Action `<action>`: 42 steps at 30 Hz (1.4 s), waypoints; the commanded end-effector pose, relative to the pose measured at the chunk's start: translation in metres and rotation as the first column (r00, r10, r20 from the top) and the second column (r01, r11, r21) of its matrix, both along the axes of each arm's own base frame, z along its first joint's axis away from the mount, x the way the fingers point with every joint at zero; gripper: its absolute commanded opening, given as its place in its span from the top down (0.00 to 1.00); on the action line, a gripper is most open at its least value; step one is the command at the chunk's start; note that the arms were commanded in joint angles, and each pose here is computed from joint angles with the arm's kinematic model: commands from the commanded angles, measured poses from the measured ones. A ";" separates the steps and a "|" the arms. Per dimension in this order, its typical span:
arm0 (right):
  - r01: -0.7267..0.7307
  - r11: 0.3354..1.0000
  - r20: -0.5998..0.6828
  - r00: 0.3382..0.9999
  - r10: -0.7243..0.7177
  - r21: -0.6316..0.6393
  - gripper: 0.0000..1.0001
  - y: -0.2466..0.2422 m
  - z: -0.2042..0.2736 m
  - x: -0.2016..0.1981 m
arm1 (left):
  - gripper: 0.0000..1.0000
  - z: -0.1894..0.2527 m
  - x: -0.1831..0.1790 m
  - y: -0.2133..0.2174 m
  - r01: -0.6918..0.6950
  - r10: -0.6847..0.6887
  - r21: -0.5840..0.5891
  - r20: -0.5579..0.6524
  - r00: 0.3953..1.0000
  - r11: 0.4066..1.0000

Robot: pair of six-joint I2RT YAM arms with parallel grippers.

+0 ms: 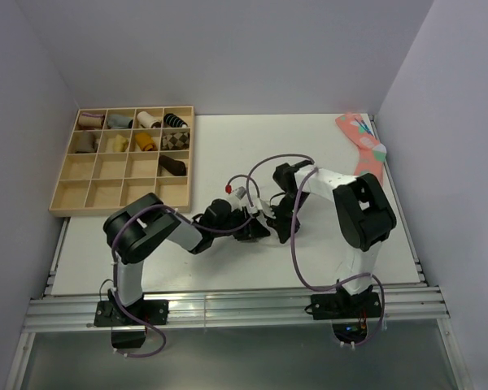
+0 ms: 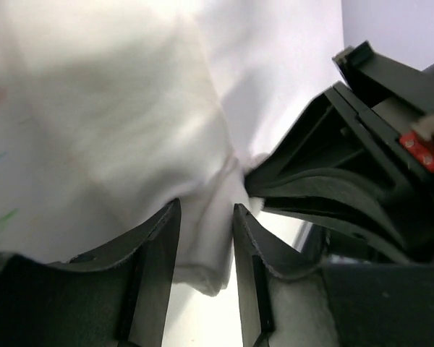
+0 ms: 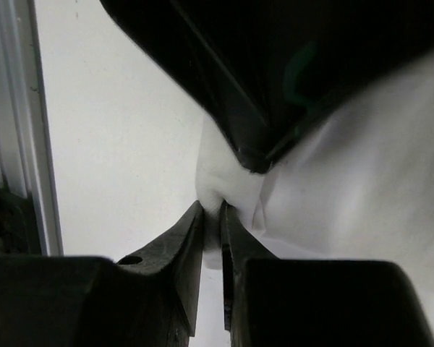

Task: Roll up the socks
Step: Roll the sock at the center of the board.

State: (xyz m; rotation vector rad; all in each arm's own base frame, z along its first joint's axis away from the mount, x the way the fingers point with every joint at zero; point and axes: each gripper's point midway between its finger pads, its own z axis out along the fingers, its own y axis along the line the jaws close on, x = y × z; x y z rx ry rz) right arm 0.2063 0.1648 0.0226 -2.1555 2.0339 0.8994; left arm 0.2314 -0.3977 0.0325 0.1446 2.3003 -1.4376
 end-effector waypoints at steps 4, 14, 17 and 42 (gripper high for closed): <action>-0.008 0.995 -0.178 0.984 -0.009 -0.095 0.85 -0.024 -0.003 -0.016 | 0.57 0.013 0.022 0.034 -0.258 0.240 0.041 0.254 0.937 0.965; 0.035 0.992 -0.320 0.945 -0.071 -0.117 0.85 -0.031 0.008 0.002 | 0.55 0.052 -0.005 0.038 -0.356 0.217 0.116 0.610 0.763 0.927; 0.048 0.988 -0.305 0.948 -0.092 -0.147 0.85 -0.033 0.003 0.007 | 0.54 0.057 -0.015 0.029 -0.334 0.157 0.150 0.661 0.734 0.931; 0.004 0.969 -0.321 0.943 -0.086 -0.248 0.84 -0.033 -0.002 0.004 | 0.51 0.039 -0.036 -0.037 -0.141 -0.274 0.422 0.773 0.572 0.896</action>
